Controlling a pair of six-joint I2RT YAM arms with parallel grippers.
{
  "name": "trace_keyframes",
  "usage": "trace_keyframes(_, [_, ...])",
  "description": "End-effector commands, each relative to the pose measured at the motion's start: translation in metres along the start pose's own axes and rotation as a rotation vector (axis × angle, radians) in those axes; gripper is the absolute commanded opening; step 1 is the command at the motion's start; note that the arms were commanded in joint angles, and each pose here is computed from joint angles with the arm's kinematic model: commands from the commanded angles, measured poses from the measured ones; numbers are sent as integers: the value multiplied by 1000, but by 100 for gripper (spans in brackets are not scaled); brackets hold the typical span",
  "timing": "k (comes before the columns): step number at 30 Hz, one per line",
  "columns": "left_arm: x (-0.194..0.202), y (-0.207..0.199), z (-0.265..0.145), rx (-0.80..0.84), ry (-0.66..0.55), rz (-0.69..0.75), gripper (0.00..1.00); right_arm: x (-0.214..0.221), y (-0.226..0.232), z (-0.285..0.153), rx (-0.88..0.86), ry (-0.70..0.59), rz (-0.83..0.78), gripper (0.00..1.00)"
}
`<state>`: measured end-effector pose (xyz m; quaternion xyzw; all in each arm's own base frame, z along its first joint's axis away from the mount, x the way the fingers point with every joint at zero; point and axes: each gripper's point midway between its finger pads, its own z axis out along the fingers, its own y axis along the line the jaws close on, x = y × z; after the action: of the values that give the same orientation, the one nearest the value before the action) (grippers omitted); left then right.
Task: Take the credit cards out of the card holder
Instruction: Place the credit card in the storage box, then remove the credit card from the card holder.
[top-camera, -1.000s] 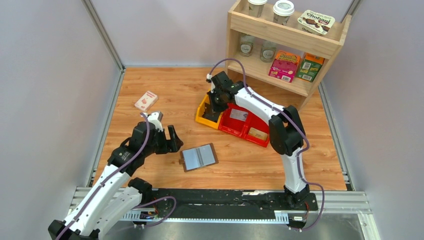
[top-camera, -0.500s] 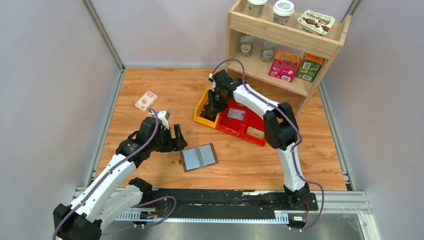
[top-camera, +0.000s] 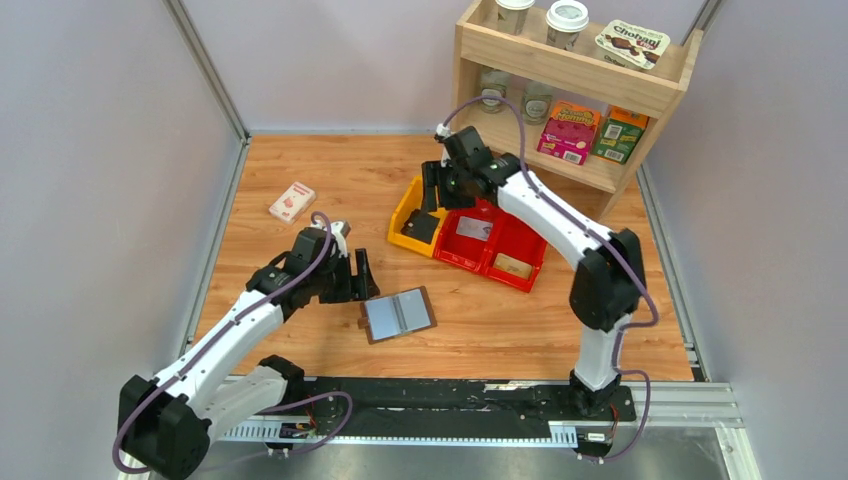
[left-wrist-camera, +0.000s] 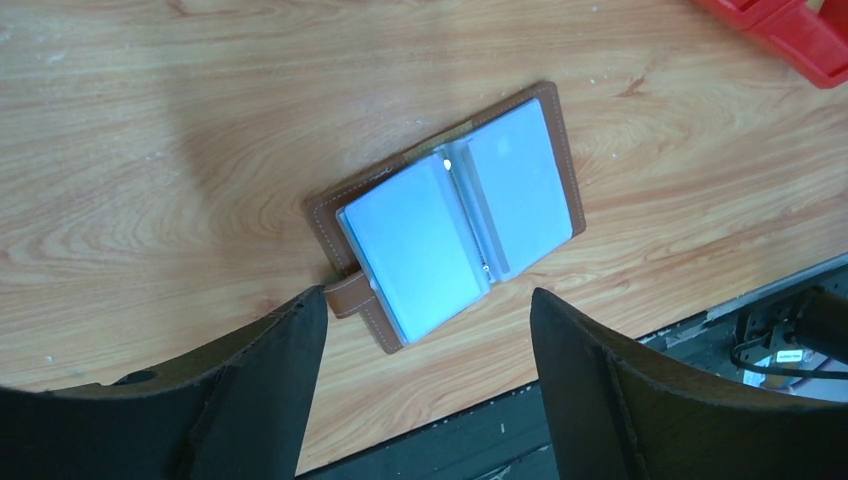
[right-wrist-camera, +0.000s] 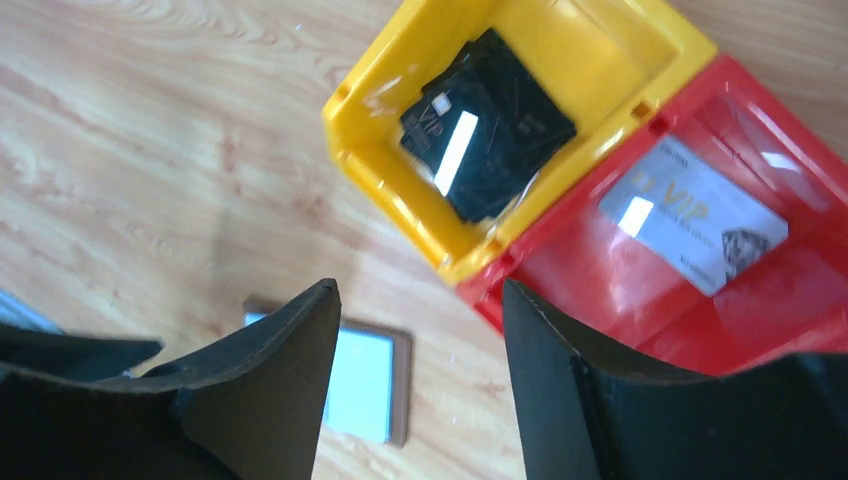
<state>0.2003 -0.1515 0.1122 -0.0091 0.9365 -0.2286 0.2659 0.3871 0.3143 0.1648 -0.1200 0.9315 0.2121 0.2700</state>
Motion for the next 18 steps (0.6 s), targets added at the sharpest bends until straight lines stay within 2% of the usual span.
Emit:
trace_keyframes(1, [-2,-7,1,13,23,-16,80,11,30,-39,-41,-113,-18,65])
trace_keyframes(12, [35,16,20,-64,171,-61,70,145,64,-7,28,51,-51,65])
trace_keyframes(18, [52,19,30,-51,235,-89,63,188,70,14,53,108,-44,65])
